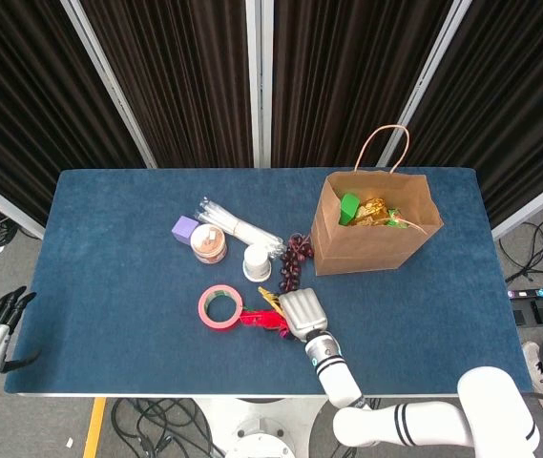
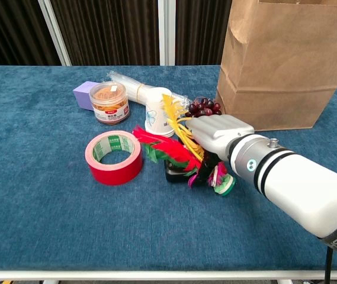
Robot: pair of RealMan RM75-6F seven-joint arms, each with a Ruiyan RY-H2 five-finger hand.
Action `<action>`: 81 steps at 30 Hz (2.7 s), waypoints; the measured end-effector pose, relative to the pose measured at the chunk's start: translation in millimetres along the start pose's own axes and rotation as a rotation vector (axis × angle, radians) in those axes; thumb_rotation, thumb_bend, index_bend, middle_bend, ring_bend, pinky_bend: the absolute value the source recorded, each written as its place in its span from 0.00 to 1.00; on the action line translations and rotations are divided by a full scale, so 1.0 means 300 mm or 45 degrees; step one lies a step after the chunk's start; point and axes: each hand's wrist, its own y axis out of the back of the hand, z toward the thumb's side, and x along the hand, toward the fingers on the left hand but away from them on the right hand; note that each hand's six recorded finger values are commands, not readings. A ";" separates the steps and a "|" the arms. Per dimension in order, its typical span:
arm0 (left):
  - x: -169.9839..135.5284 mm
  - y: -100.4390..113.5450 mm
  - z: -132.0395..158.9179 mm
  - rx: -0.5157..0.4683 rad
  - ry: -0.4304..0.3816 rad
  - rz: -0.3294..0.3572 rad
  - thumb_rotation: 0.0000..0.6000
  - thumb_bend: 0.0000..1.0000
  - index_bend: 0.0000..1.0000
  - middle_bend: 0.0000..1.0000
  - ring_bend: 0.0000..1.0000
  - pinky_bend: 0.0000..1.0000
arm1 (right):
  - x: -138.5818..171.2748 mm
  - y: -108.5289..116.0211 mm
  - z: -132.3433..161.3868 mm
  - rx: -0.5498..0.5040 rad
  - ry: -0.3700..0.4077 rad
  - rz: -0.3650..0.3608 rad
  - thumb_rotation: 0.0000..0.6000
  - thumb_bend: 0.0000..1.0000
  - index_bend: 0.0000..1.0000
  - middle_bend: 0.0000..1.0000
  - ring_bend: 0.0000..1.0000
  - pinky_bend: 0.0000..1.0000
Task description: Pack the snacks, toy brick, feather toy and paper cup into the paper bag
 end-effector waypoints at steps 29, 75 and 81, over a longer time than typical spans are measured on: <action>-0.005 -0.006 0.003 -0.021 -0.002 -0.005 1.00 0.26 0.14 0.08 0.02 0.17 | 0.006 0.062 0.006 -0.027 0.003 -0.047 1.00 0.42 0.80 0.70 0.60 0.76; 0.004 0.011 0.029 -0.044 -0.022 -0.009 1.00 0.26 0.14 0.08 0.02 0.17 | 0.213 1.121 0.155 -0.052 -0.132 -0.777 1.00 0.45 0.82 0.72 0.62 0.79; 0.005 0.003 0.035 -0.039 -0.027 -0.017 1.00 0.26 0.14 0.08 0.02 0.17 | 0.251 1.242 0.043 -0.006 -0.224 -0.916 1.00 0.45 0.82 0.72 0.62 0.79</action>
